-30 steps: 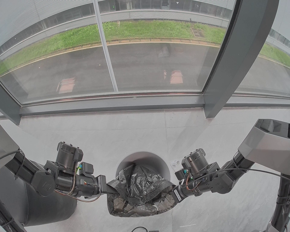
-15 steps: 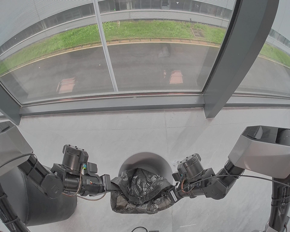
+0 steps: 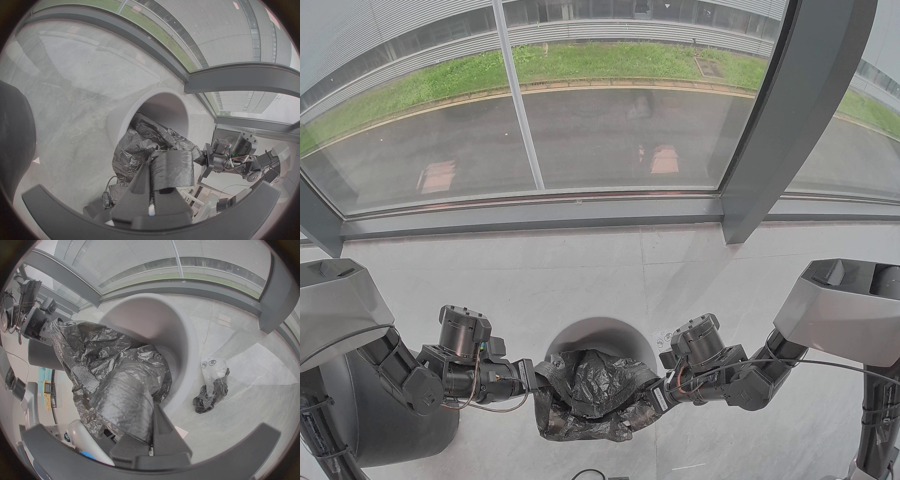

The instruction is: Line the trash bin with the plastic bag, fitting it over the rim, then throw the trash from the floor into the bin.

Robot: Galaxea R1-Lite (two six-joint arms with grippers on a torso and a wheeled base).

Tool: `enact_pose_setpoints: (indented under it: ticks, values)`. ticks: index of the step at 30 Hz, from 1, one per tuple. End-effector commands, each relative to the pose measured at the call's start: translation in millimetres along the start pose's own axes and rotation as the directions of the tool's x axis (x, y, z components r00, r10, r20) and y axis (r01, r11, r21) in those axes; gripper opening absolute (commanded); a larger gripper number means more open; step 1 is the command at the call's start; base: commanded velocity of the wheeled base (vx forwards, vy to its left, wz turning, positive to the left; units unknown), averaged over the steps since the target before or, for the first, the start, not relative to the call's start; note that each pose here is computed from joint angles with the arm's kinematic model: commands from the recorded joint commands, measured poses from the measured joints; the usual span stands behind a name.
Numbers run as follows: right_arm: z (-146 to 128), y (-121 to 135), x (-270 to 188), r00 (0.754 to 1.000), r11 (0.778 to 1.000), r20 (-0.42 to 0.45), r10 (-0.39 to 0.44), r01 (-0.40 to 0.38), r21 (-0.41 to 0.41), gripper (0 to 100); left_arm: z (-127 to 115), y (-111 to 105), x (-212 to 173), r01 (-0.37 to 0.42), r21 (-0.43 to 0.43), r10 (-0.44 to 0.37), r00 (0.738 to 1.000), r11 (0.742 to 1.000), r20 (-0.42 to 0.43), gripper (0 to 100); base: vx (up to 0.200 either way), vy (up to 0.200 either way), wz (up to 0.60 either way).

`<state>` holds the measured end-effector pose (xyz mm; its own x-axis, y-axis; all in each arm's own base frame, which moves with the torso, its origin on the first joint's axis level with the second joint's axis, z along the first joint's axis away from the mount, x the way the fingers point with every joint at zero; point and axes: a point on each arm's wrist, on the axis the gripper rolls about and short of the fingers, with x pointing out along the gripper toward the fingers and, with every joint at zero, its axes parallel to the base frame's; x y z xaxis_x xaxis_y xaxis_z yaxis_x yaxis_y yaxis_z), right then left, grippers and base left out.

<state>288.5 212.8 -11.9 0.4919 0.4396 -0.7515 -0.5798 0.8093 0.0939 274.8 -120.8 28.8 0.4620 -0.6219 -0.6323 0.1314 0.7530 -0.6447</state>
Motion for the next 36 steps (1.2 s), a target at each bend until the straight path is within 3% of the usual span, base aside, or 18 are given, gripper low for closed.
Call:
enact_pose_setpoints:
  ticks: [1,7,36]
  values:
    - [6.0,1.0,-7.4,1.0,1.0,0.026,0.001,-0.001,-0.002,0,2.5,-4.0,-4.4,0.012,0.01,-0.012,1.0,1.0,0.017,0,0.0,0.0,0.0]
    - [13.8,-4.1,-19.7,0.998,1.0,0.064,-0.027,0.026,0.009,0,6.2,-7.7,-9.8,0.022,0.019,-0.023,0.999,1.0,0.038,0,0.0,0.0,0.0]
    - [9.5,-18.3,-16.4,0.995,0.998,0.087,-0.055,0.052,0.036,0,18.5,7.5,11.0,0.002,-0.003,-0.001,0.999,1.0,0.045,0,0.0,0.0,0.0]
